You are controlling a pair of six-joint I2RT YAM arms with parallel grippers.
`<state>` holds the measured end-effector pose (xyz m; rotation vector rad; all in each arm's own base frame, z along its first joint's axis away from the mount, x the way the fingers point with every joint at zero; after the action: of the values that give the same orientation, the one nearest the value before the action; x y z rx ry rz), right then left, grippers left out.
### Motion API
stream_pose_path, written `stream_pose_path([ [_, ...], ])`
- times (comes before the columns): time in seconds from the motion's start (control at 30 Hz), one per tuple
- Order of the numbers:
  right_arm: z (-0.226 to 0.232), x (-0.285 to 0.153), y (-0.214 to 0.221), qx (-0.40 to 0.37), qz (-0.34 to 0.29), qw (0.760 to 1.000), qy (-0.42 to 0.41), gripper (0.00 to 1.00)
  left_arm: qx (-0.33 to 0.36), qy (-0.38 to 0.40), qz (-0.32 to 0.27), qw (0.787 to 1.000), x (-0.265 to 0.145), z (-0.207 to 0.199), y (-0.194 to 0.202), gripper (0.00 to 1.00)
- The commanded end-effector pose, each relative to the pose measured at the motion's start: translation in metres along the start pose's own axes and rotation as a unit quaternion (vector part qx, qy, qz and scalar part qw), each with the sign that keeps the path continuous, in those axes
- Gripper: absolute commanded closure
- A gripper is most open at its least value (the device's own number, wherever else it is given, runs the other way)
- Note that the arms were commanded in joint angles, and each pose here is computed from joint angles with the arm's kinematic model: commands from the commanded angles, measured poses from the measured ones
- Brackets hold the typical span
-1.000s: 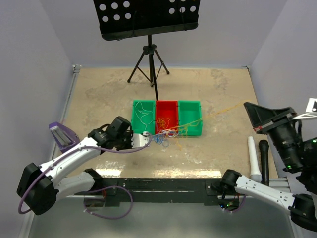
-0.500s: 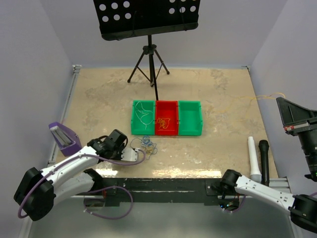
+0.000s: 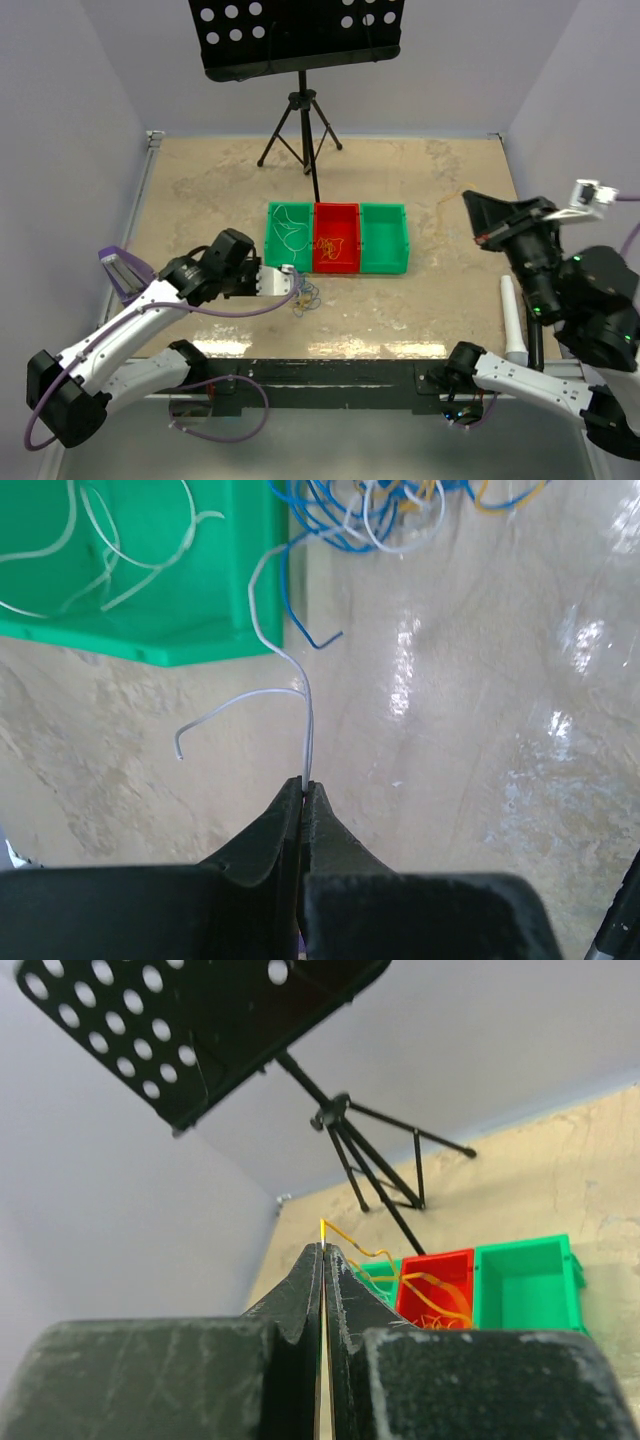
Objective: Untangle the cables
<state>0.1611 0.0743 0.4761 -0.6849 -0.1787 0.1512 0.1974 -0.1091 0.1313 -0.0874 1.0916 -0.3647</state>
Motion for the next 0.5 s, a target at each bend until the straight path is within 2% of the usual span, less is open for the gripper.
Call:
stream_pose_path([
  [0.0, 0.028, 0.029, 0.034, 0.001, 0.023, 0.999, -0.039, 1.0, -0.037, 0.019, -0.079, 0.996, -0.025, 0.006, -0.033, 1.0],
  [0.47, 0.046, 0.088, 0.118, -0.053, 0.076, 0.994, -0.059, 1.0, -0.057, 0.006, -0.128, 0.99, -0.054, 0.01, -0.049, 1.0],
])
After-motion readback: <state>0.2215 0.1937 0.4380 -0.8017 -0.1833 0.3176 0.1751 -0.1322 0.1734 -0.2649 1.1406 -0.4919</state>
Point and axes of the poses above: each gripper's point midway between its finger pads, its own x axis out along the fingers, its own z axis along the line the jaws close on, y = z × x, the point moved 2 cm from there along -x, back along the fingers, and after that the axes turned 9 degrees about x, right-handed, at the moved point
